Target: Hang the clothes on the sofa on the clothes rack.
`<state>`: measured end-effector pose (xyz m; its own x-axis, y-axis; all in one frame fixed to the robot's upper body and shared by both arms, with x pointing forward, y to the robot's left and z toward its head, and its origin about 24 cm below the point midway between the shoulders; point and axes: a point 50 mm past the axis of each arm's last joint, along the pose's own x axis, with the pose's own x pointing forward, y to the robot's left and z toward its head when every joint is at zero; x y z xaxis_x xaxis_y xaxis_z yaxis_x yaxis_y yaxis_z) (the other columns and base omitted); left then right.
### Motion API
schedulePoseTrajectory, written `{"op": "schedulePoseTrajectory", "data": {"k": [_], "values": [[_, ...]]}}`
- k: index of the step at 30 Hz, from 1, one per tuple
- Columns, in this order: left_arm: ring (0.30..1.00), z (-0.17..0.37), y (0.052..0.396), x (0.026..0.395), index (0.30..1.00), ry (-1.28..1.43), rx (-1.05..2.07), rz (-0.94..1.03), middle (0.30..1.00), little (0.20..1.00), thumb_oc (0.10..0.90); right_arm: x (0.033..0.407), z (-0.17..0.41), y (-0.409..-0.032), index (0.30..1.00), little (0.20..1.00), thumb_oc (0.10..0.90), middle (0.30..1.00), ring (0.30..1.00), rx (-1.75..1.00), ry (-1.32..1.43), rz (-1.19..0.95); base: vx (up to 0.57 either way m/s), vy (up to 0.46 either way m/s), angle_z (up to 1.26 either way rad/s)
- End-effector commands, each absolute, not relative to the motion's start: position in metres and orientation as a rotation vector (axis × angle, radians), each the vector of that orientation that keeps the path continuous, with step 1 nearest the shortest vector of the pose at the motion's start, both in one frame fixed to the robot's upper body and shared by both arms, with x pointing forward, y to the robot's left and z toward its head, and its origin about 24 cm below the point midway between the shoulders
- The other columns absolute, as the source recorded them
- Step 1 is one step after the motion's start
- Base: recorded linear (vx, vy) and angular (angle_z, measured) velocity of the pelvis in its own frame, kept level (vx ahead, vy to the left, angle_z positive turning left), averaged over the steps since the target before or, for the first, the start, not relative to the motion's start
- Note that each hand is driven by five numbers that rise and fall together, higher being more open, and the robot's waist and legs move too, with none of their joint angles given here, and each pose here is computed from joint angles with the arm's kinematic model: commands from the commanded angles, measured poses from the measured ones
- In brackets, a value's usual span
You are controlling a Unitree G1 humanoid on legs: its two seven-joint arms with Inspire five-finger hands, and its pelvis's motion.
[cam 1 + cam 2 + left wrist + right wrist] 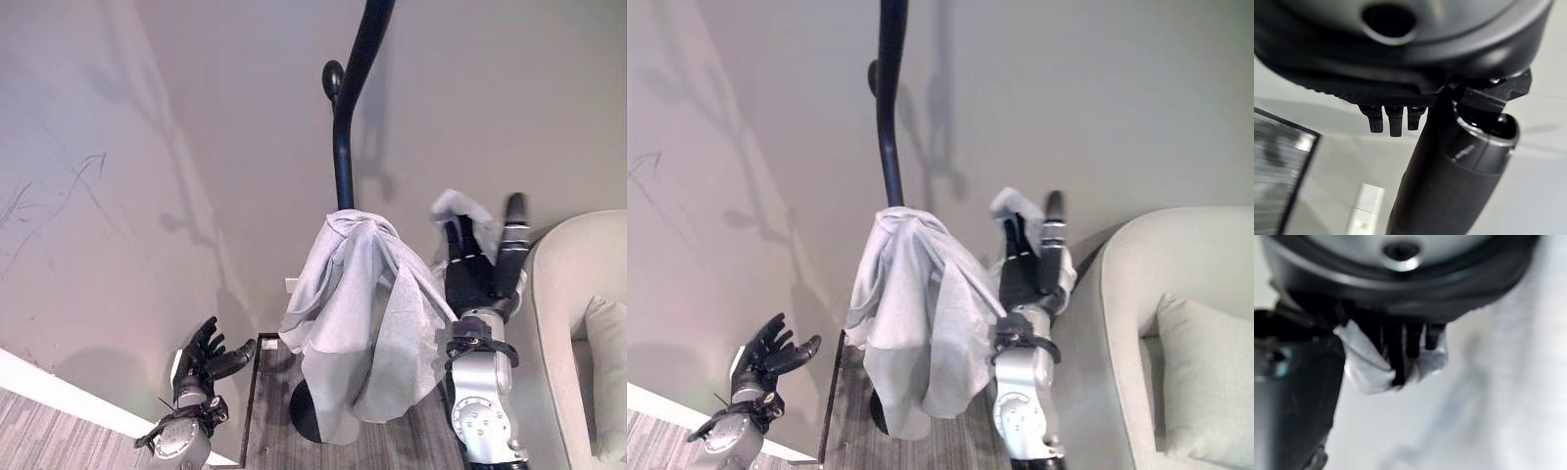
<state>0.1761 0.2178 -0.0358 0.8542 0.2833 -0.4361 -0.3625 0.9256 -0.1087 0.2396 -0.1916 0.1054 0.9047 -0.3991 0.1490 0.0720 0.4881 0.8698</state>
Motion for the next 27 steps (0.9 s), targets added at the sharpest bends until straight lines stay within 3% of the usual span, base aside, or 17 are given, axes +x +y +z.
{"op": "schedulePoseTrajectory", "data": {"k": [1, 8, 17, 22, 25, 27], "values": [[0.900, 0.003, 0.228, 0.209, 0.900, 0.187, -0.131, 0.310, 0.900, 0.900, 0.800, 0.235, 0.150, -0.201, 0.900, 0.900, 0.800, 0.900, 0.900, 1.087, -0.636, -0.198, -0.01, 0.014, -0.14], [0.900, -0.033, 0.217, 0.192, 0.900, 0.348, -0.178, 0.328, 0.900, 0.900, 0.800, 0.223, 0.128, -0.203, 0.900, 0.900, 0.800, 0.900, 0.900, 1.511, -0.740, -0.307, 0.00, 0.021, -0.07], [0.900, -0.052, 0.202, 0.177, 0.900, 0.440, -0.262, 0.348, 0.900, 0.900, 0.800, 0.214, 0.123, -0.199, 0.900, 0.900, 0.800, 0.900, 0.900, 1.714, -0.874, -0.369, 0.01, 0.015, -0.08], [0.900, -0.062, 0.193, 0.169, 0.900, 0.494, -0.295, 0.335, 0.900, 0.900, 0.800, 0.214, 0.093, -0.195, 0.900, 0.900, 0.800, 0.900, 0.900, 1.731, -0.736, -0.483, 0.00, 0.005, -0.02], [0.900, -0.068, 0.190, 0.165, 0.900, 0.523, -0.292, 0.313, 0.900, 0.900, 0.800, 0.219, 0.061, -0.183, 0.900, 0.900, 0.800, 0.900, 0.900, 1.742, -0.521, -0.509, 0.00, 0.001, -0.01], [0.900, -0.068, 0.187, 0.167, 0.900, 0.531, -0.267, 0.260, 0.900, 0.900, 0.800, 0.226, 0.032, -0.157, 0.900, 0.900, 0.800, 0.900, 0.900, 1.741, -0.263, -0.413, -0.01, 0.000, -0.02]]}}
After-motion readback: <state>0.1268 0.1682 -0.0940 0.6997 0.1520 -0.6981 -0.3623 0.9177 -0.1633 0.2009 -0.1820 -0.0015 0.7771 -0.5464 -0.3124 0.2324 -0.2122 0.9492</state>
